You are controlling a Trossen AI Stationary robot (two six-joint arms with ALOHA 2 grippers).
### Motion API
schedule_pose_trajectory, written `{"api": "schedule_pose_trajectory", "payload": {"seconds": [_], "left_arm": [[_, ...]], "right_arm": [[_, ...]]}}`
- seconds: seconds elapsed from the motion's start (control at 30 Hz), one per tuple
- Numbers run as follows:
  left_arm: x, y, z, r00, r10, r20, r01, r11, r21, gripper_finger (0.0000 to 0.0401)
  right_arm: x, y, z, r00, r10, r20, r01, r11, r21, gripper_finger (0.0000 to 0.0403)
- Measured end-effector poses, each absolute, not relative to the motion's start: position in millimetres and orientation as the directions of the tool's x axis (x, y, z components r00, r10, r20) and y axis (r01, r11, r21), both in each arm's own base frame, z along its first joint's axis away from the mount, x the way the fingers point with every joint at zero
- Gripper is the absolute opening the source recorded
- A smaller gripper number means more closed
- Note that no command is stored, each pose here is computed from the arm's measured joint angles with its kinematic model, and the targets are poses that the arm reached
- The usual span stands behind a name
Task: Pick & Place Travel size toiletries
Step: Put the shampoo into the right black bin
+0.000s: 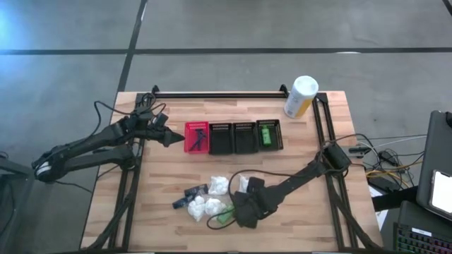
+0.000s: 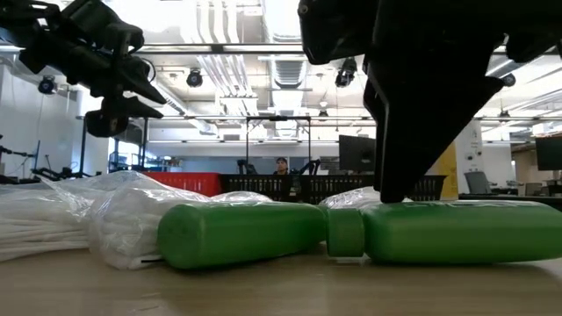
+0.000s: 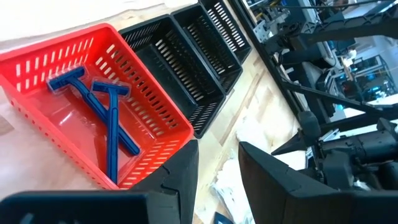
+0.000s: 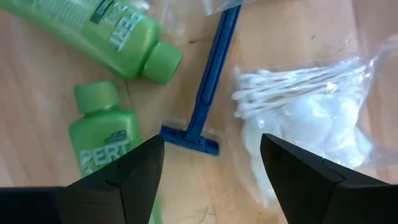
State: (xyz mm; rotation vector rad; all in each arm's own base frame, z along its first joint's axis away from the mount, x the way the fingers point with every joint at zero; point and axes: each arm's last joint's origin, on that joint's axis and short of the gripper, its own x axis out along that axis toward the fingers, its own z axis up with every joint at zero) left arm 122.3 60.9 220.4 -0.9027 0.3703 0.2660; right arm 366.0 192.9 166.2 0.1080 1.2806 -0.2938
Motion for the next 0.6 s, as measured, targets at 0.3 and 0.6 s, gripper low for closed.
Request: {"api": "schedule_pose_trajectory", "payload": {"seconds": [0.3, 0.6], "left_arm": [[122.3, 60.9, 220.4, 0.905, 0.07, -0.421, -0.376, 0.597, -0.709, 0.012], [122.3, 61.0, 220.4, 0.904, 0.071, -0.421, -0.377, 0.596, -0.71, 0.012]], "right_arm": [[370.2, 192.2, 167.1, 0.299, -0.169, -0.939, 0.288, 0.954, -0.08, 0.0284], [370.9, 192.5, 167.6, 0.307, -0.168, -0.937, 0.294, 0.953, -0.074, 0.0295]]}}
